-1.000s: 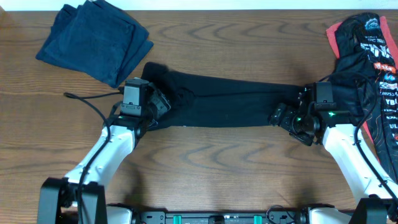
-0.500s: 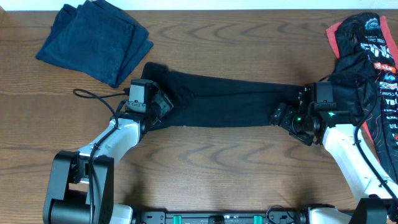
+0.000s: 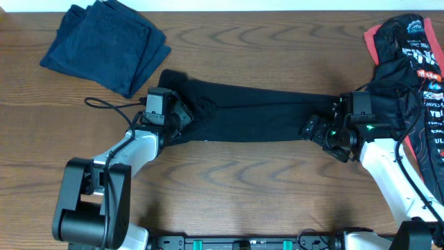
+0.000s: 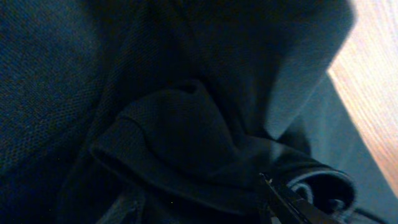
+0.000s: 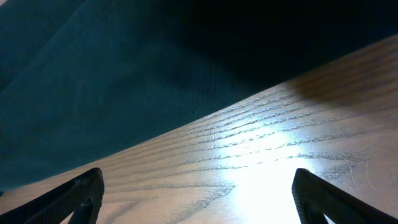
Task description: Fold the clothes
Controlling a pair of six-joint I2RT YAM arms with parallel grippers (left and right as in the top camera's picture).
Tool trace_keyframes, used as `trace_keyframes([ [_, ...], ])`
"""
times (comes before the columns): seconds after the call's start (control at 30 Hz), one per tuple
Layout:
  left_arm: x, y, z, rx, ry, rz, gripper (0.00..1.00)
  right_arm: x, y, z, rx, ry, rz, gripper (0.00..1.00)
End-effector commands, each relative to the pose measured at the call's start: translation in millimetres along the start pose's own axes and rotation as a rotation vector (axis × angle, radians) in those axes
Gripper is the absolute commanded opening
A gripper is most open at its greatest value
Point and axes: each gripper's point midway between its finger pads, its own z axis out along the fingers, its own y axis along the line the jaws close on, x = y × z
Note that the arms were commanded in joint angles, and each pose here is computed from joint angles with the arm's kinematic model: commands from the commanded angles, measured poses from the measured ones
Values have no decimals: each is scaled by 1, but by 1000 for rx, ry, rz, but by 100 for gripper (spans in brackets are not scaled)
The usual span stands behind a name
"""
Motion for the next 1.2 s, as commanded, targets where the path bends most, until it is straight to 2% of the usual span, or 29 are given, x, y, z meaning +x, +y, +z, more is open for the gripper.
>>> trace_keyframes([
  [0.0,-1,4,5,-15,-2,-10,57,4,-1,3,9,8,6,95],
  [0.17,-6,-1,7,11,-21,-5,34,4,-1,3,10,8,6,95],
  [0.3,-10,-6,7,31,-34,-1,31,4,-1,3,10,8,6,95],
  [0.43,-12,-11,6,42,-38,1,19,4,-1,3,10,7,5,95],
  [0.6,-22,-23,4,66,-59,7,19,3,-1,3,10,7,5,95],
  [0.7,-28,-30,2,87,-78,26,10,3,-1,3,10,7,6,95],
  [1.17,-44,-47,-1,151,-151,67,8,3,-1,3,13,6,6,95],
])
